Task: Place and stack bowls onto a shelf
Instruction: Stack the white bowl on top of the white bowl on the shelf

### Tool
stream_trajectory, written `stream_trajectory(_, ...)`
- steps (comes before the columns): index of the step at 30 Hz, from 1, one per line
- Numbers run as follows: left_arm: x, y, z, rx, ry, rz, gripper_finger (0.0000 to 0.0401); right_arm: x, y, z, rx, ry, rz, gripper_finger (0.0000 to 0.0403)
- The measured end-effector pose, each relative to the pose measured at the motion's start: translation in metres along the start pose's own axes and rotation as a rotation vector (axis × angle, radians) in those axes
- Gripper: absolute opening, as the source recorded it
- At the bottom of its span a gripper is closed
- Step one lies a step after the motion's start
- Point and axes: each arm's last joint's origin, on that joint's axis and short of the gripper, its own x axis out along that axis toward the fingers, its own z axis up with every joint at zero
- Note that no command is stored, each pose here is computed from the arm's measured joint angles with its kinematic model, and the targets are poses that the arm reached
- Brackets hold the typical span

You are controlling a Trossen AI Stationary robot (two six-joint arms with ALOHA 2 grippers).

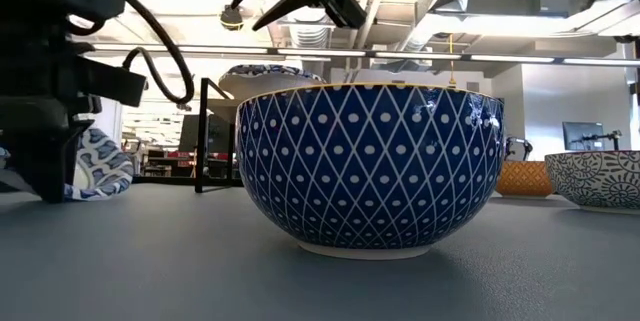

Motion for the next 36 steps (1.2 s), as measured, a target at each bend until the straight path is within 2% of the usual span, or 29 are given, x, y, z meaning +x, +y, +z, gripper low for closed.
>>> stream_trajectory(3, -0.010, 0.000, 0.004, 0.049, -0.030, 0.005, 0.0022, 0.000, 0.000, 0.000, -0.009, 0.010, 0.005, 0.0157)
stream_trajectory(4, -0.014, 0.001, 0.006, 0.064, -0.046, 0.003, 0.0012, 0.000, 0.000, 0.000, -0.015, 0.011, 0.005, 0.0157)
stream_trajectory(8, -0.036, 0.001, 0.015, 0.157, -0.120, -0.028, 0.0004, 0.000, 0.000, -0.001, -0.034, 0.014, 0.001, 0.0157)
stream_trajectory(13, -0.078, 0.005, 0.021, 0.266, -0.264, -0.052, 0.0001, 0.000, 0.000, -0.001, -0.038, 0.035, 0.011, 0.0157)
stream_trajectory(17, -0.116, 0.015, 0.020, 0.417, -0.396, -0.055, 0.0000, -0.006, 0.001, 0.000, -0.047, 0.044, 0.019, 0.0157)
stream_trajectory(24, -0.171, 0.037, 0.013, 0.760, -0.588, -0.148, 0.0000, -0.048, 0.008, 0.011, -0.097, 0.008, 0.086, 0.0157)
stream_trajectory(27, -0.189, 0.049, 0.011, 0.851, -0.684, -0.167, 0.0000, -0.076, 0.013, 0.015, -0.126, -0.026, 0.141, 0.0157)
stream_trajectory(31, -0.205, 0.067, 0.016, 0.848, -0.853, -0.057, 0.0000, -0.112, 0.018, 0.014, -0.157, -0.066, 0.182, 0.0157)
stream_trajectory(33, -0.211, 0.076, 0.025, 0.818, -0.922, -0.001, 0.0000, -0.127, 0.017, 0.009, -0.171, -0.094, 0.151, 0.0157)
stream_trajectory(36, -0.211, 0.088, 0.045, 0.773, -0.955, 0.061, 0.0000, -0.142, 0.012, 0.004, -0.190, -0.133, 0.077, 0.0157)
